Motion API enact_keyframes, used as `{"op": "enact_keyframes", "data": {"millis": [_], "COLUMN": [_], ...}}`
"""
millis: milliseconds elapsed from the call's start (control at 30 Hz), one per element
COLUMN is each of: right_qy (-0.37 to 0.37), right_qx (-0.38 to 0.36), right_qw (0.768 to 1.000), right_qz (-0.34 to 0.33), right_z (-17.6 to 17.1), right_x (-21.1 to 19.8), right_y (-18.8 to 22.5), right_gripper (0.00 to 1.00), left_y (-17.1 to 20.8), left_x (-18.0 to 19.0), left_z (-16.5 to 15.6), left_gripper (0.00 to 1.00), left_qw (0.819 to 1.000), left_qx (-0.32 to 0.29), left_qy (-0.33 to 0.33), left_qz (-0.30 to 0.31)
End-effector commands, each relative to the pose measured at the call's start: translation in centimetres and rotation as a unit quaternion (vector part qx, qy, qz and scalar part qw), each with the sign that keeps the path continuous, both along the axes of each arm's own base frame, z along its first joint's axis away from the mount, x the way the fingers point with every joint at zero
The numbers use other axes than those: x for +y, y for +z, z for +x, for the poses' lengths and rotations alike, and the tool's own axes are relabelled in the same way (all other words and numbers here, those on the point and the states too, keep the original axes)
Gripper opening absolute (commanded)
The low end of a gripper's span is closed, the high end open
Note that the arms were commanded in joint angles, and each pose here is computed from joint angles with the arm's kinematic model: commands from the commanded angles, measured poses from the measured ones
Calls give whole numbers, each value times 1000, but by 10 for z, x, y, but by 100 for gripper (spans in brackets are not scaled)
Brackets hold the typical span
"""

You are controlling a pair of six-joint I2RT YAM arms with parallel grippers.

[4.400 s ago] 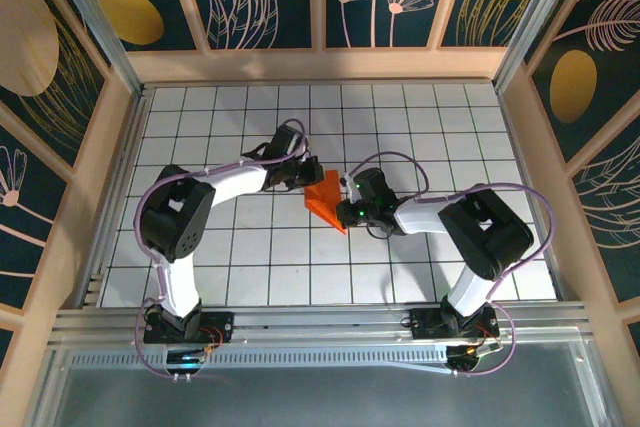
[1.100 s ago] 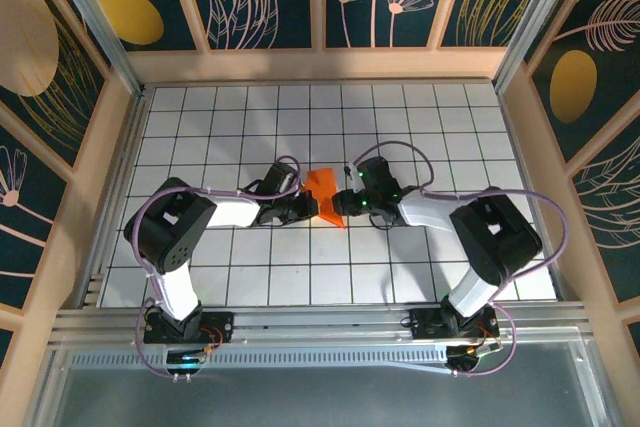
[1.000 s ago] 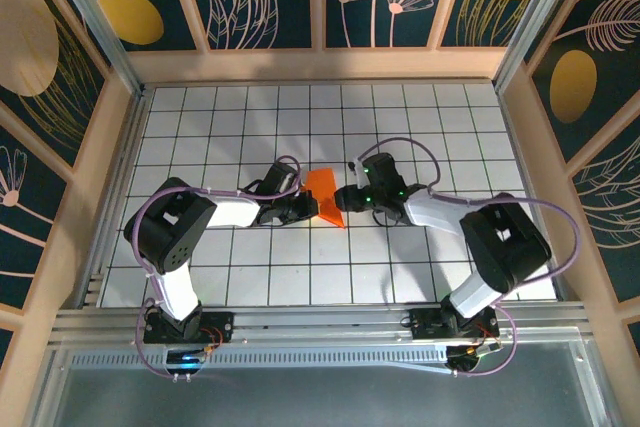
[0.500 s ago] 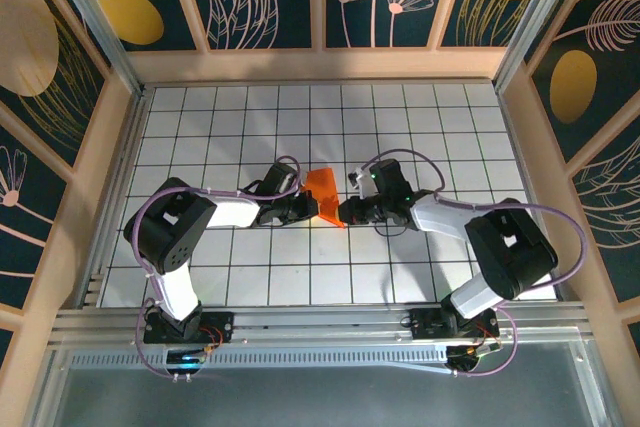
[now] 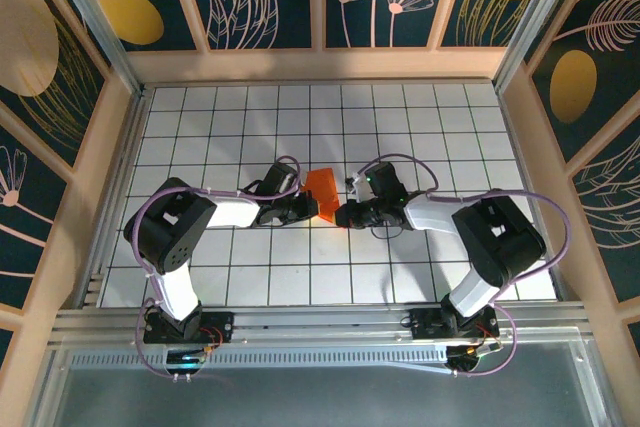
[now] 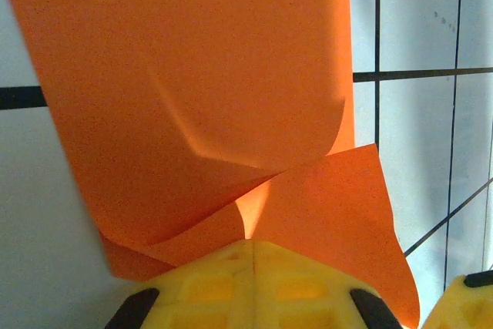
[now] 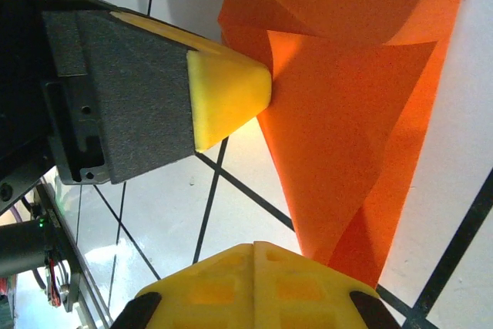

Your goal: Fold a paper plane with a square sheet of paper (fold left side to right side)

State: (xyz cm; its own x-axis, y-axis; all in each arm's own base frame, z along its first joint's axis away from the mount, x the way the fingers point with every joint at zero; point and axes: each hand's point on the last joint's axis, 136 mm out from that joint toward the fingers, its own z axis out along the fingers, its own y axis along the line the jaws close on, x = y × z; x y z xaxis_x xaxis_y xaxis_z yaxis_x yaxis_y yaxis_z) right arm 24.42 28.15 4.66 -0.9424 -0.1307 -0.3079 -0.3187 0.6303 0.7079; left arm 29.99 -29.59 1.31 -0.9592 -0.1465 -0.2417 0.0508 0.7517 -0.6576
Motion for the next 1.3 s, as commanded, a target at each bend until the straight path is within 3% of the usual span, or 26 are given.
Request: {"op": "enact_keyframes", "data": {"millis": [0,1267], "right_qy": [-8,-23], "right_qx": [9,69], "right_qw": [1000,994], "right_qz": [-5,-76], "right_z": [-2,-20], "right_x": [-1,-23], "right_y": [-8,-51], "right_gripper": [0,0], "left_y": [-25,-28], "left_x": [18,19], "left_z": [-13,-13], "left_gripper": [2,3], "left_qw": [998,998], "left_qx": [30,31], "left_qy": [12,12], "left_qz": [45,48]}}
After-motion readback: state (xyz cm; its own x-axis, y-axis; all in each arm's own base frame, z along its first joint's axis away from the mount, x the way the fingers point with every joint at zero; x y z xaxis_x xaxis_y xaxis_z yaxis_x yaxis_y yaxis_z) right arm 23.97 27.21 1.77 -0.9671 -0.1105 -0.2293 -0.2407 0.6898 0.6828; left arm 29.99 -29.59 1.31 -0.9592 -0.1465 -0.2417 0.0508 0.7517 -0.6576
